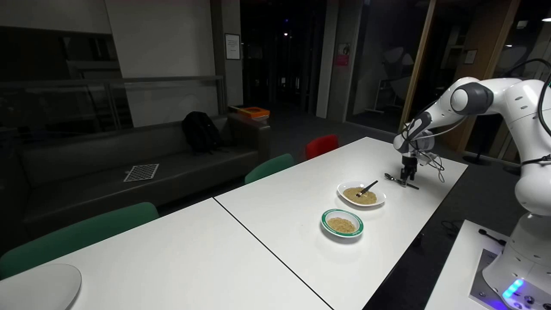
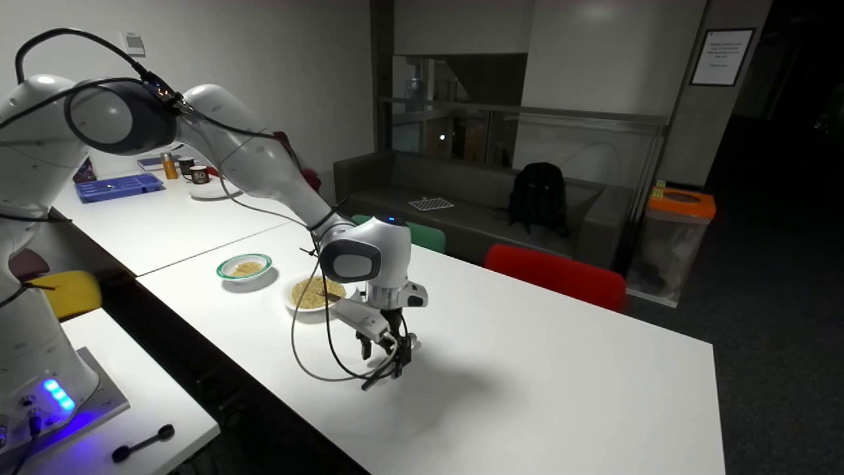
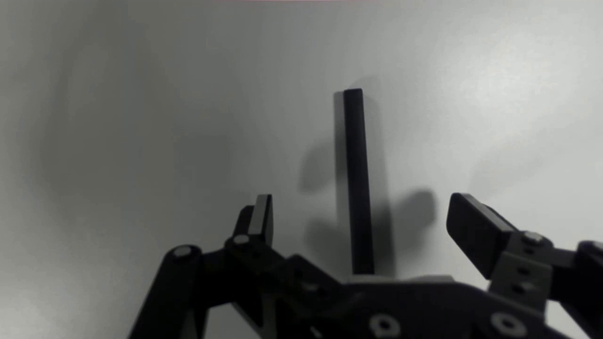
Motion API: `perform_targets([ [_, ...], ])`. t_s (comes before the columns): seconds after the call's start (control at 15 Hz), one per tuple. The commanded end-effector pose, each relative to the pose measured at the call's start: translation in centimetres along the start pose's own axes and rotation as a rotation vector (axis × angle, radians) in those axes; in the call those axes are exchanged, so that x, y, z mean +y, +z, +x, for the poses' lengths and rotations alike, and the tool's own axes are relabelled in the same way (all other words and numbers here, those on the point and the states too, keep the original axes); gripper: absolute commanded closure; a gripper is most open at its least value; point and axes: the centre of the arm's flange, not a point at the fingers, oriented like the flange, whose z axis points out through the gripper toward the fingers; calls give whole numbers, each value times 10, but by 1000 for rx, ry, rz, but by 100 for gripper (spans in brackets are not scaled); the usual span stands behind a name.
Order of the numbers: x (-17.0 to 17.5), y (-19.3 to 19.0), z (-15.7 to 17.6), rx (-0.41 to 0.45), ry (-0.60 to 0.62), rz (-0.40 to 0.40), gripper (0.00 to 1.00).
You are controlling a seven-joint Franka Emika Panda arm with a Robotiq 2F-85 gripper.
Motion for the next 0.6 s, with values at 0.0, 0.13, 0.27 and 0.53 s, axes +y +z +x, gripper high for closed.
perform_targets([
  [0.0, -3, 1, -9, 12, 3, -22, 0],
  [0.13, -4, 2, -10, 9, 3, -21, 0],
  [0.27, -4, 2, -10, 9, 1, -23, 0],
  [0.53, -4, 2, -10, 9, -2, -26, 32],
])
